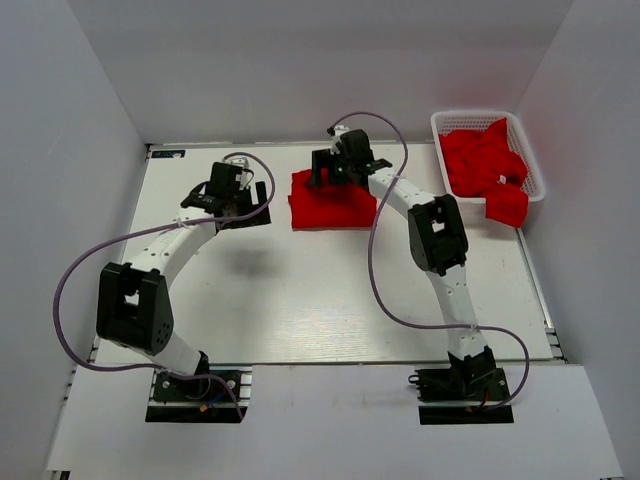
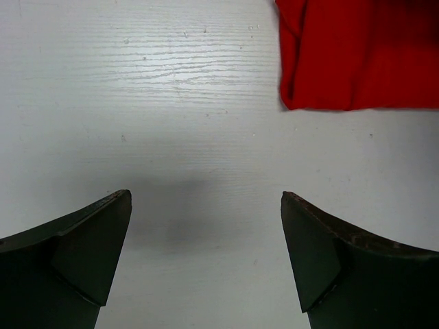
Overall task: Fold and stack the t-shirts
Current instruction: Fold the long partially folded tshirt into a neat square
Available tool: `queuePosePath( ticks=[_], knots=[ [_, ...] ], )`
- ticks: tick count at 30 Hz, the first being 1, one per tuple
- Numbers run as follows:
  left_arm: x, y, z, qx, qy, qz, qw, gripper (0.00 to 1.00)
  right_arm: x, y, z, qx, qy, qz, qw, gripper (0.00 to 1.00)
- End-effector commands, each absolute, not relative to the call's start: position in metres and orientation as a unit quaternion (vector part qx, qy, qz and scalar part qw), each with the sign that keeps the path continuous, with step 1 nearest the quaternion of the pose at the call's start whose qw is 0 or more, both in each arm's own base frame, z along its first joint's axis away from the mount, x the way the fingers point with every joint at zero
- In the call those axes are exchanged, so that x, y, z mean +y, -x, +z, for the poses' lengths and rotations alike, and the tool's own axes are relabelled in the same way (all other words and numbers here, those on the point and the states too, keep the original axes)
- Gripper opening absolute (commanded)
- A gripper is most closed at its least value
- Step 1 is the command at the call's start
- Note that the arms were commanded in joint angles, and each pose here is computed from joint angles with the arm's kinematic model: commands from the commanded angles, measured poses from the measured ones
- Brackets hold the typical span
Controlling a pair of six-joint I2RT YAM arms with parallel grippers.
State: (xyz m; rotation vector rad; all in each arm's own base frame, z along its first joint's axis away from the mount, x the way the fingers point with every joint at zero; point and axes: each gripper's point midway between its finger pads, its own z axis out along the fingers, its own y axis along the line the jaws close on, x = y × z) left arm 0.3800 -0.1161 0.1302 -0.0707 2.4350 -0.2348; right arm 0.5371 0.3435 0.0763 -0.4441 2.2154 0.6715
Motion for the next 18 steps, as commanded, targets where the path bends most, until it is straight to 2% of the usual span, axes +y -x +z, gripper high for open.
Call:
queuePosePath(
  ticks=[1, 2, 5, 8, 9, 12, 13, 14, 15, 16, 17, 18],
  knots=[
    [-0.121, -0.389, 0.142, 0.93, 0.025, -0.1, 0.353, 1.0, 0.353, -0.599, 0.143, 0.795, 0.156, 0.262, 0.525, 0.9],
    [-0.121, -0.392, 0.147, 0.928, 0.02, -0.099, 0.359, 1.0, 0.355, -0.61, 0.133, 0.792, 0.153, 0.258, 0.532, 0.9],
    [-0.126, -0.4, 0.144, 0.927, 0.002, -0.103, 0.361, 1.0, 0.361, -0.624, 0.164, 0.761, 0.159, 0.271, 0.567, 0.9],
    [-0.133, -0.409, 0.148, 0.925, -0.02, -0.105, 0.365, 1.0, 0.357, -0.619, 0.177, 0.757, 0.169, 0.258, 0.576, 0.9],
    [-0.136, -0.415, 0.141, 0.926, -0.026, -0.107, 0.361, 1.0, 0.354, -0.616, 0.196, 0.75, 0.169, 0.256, 0.586, 0.9],
    [-0.157, -0.431, 0.144, 0.917, -0.058, -0.138, 0.37, 1.0, 0.332, -0.596, 0.183, 0.781, 0.158, 0.233, 0.557, 0.9],
    [-0.165, -0.441, 0.138, 0.916, -0.071, -0.149, 0.366, 1.0, 0.321, -0.585, 0.232, 0.767, 0.142, 0.231, 0.581, 0.9],
    [-0.173, -0.445, 0.134, 0.914, -0.088, -0.155, 0.365, 1.0, 0.306, -0.572, 0.192, 0.798, 0.132, 0.214, 0.547, 0.9],
    [-0.181, -0.448, 0.13, 0.914, -0.095, -0.17, 0.357, 1.0, 0.292, -0.569, 0.196, 0.803, 0.108, 0.192, 0.553, 0.9],
    [-0.187, -0.459, 0.134, 0.908, -0.104, -0.177, 0.366, 0.99, 0.279, -0.556, 0.241, 0.789, 0.079, 0.194, 0.577, 0.9],
    [-0.19, -0.465, 0.116, 0.914, -0.105, -0.179, 0.349, 0.96, 0.264, -0.555, 0.246, 0.79, 0.059, 0.179, 0.584, 0.9],
    [-0.192, -0.471, 0.111, 0.914, -0.11, -0.177, 0.348, 0.96, 0.248, -0.536, 0.227, 0.81, 0.048, 0.162, 0.562, 0.9]
  ],
)
